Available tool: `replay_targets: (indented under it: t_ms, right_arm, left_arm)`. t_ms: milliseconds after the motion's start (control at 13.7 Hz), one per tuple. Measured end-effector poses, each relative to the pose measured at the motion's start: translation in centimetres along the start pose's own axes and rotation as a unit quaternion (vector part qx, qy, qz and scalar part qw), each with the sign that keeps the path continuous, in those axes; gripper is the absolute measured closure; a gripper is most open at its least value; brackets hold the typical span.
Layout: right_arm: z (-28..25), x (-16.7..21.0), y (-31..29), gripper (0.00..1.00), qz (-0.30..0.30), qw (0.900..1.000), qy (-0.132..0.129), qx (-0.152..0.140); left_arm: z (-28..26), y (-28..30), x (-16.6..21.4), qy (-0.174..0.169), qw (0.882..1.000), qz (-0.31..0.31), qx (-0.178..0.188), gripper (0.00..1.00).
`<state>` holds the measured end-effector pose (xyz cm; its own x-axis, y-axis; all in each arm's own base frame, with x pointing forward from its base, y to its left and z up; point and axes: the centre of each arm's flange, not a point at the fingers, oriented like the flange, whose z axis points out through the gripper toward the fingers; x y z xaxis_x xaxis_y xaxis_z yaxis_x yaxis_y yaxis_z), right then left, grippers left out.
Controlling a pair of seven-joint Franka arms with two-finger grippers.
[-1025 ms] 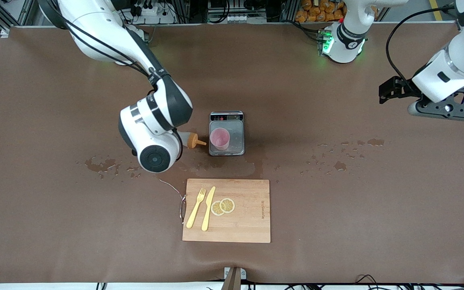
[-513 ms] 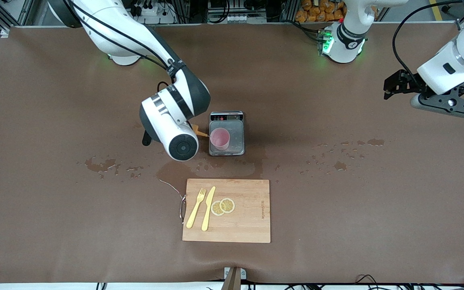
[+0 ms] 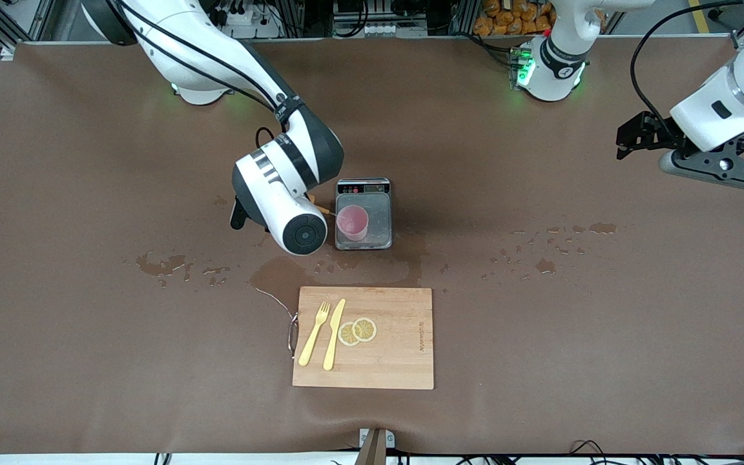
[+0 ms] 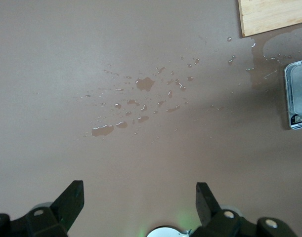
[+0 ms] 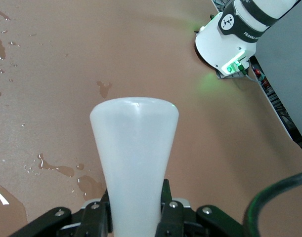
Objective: Add sauce to pink cup with both arms
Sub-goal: 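Tilt the bottle over the pink cup with the right gripper, then carry the bottle back toward its spot with the right gripper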
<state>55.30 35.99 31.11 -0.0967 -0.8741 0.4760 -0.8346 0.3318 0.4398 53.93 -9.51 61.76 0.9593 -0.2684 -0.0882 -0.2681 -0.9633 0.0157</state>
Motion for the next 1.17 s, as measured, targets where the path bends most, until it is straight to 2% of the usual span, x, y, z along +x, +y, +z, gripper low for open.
replay_targets:
  t_ms: [586, 806, 952, 1172]
  right_arm:
    - [0.2, -0.1, -0.2, 0.63, 0.003, 1.0, 0.002, -0.001]
    - [-0.5, 0.9, -0.8, 0.63, 0.003, 1.0, -0.006, 0.001]
    - [-1.4, 2.7, -1.8, 0.63, -0.002, 1.0, -0.022, -0.001]
    - [-4.6, 8.5, -3.5, 0.63, -0.02, 0.996, -0.085, -0.008]
  left_arm:
    - [-0.2, -0.4, -0.1, 0.002, 1.0, -0.013, 0.004, 0.0]
    - [-0.2, -0.6, -0.1, 0.001, 1.0, -0.017, 0.012, 0.0]
    - [-0.2, -0.4, -0.1, 0.001, 1.0, -0.016, 0.012, 0.0]
    - [-0.1, -0.4, -0.1, 0.0, 1.0, -0.015, 0.012, 0.0]
